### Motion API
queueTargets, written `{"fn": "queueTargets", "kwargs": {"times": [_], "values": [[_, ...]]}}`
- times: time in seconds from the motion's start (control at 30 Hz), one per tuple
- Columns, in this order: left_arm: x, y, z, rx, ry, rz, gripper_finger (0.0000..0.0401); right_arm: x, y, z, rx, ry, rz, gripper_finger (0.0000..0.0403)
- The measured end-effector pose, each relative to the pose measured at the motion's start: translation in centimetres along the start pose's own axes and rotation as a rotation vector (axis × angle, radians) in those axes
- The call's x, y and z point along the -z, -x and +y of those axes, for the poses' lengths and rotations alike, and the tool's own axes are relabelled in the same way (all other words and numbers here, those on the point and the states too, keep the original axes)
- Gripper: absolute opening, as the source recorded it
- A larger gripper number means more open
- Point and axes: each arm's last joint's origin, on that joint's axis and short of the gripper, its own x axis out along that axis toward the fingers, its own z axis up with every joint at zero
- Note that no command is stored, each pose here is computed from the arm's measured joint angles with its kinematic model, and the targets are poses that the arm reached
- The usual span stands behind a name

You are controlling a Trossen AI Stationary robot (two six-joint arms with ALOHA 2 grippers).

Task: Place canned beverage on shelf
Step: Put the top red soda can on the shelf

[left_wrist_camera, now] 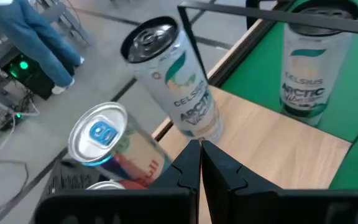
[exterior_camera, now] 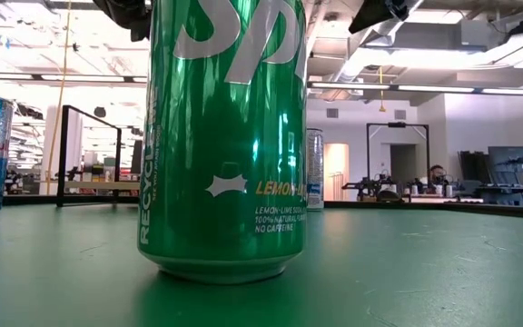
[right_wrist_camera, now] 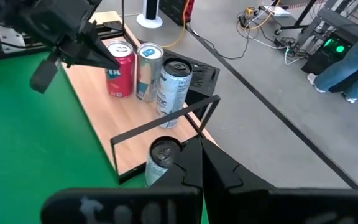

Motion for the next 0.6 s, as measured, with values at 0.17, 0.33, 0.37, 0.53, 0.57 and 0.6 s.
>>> {"fn": "queueTargets", "kwargs": {"times": [0.17,0.33,0.37,0.53,0.57,0.6], "values": [[0.2,-0.9,1.2,0.092,0.074,0.019,0.0000,0.0,-0.1,-0.4,0.015,-0.002,0.003,0.0021],[0.8,-1.3,2.0,0.072,0.074,0.073,0.0000,0.0,-0.1,-0.5,0.018,-0.006,0.000,0.0021],[0.9,-1.3,2.1,0.063,0.068,0.087,0.0000,0.0,-0.1,-0.4,0.017,-0.010,0.000,0.0021],[1.2,-1.5,2.5,0.051,0.061,0.119,0.0000,0.0,-0.1,-0.4,0.016,-0.026,0.000,0.0021],[1.2,-1.5,2.5,0.047,0.057,0.119,0.0000,0.0,-0.1,-0.4,0.015,-0.031,0.000,0.0021],[1.3,-1.5,2.5,0.042,0.051,0.121,0.0000,0.0,-0.1,-0.4,0.015,-0.032,0.000,0.0021]]}}
